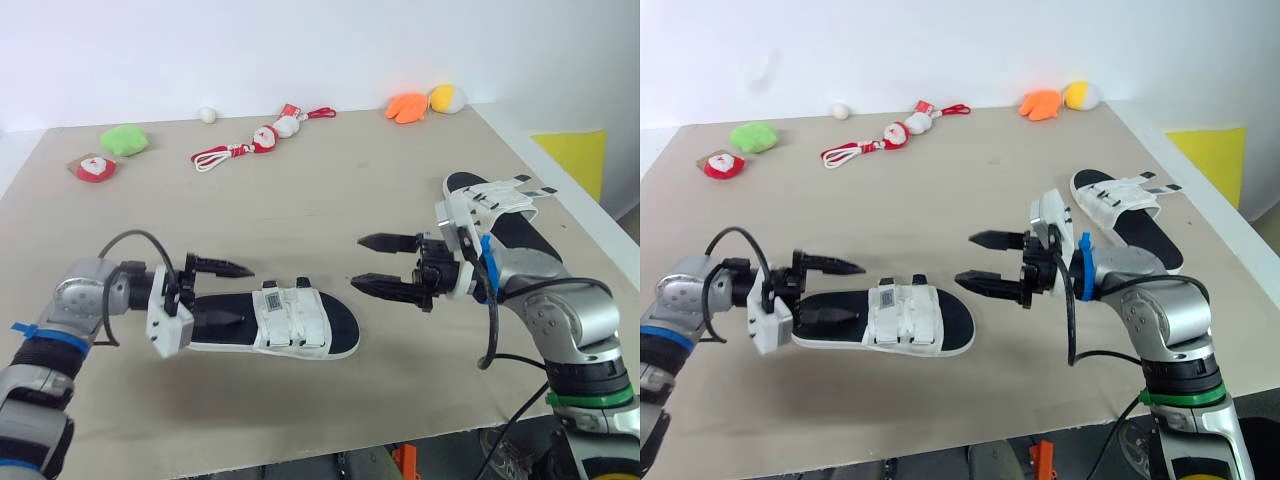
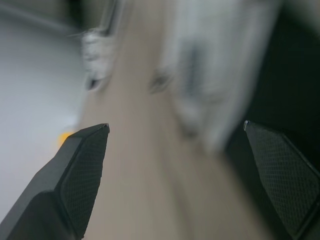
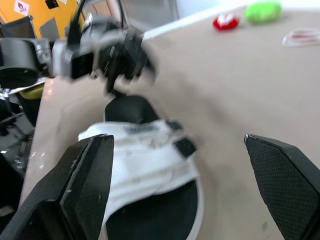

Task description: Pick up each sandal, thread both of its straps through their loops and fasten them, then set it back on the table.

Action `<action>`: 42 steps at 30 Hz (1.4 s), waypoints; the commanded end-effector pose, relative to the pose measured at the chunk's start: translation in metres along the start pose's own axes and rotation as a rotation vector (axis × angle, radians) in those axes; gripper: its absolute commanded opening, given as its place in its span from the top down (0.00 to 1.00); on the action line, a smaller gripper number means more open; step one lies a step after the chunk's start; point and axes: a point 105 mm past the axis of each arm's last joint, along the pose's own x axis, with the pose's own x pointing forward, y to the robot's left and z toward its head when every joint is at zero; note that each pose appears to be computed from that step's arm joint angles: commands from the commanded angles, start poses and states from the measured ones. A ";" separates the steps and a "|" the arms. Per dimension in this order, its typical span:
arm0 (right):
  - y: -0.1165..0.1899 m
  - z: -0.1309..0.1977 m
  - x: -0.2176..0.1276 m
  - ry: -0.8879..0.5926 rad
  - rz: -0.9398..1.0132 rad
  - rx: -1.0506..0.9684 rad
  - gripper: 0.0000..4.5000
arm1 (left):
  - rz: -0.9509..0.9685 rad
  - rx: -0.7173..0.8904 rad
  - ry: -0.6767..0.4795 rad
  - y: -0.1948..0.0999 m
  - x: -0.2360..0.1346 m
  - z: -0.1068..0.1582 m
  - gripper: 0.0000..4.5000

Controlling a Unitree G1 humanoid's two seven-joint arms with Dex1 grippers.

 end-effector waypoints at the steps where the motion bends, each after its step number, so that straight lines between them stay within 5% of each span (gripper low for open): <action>1: 0.002 0.027 0.002 -0.028 -0.011 -0.140 0.01 | 0.030 0.003 -0.028 0.007 0.000 0.007 0.00; 17: 0.009 0.033 0.014 0.014 0.021 -0.239 0.01 | 0.114 -0.115 -0.069 0.010 0.045 0.004 0.00; 20: 0.008 0.033 0.015 0.015 0.018 -0.242 0.00 | 0.118 -0.129 -0.071 0.009 0.048 0.004 0.18; 28: 0.012 0.035 0.016 0.006 0.029 -0.246 0.00 | 0.213 -0.179 0.003 0.024 0.050 -0.012 0.96; 34: 0.011 0.037 0.018 -0.008 0.029 -0.249 0.00 | 0.350 -0.228 0.157 0.050 0.034 -0.035 0.99; 42: 0.004 0.027 0.031 -0.001 0.006 -0.278 0.00 | 0.542 -0.506 0.630 0.047 -0.022 -0.097 0.99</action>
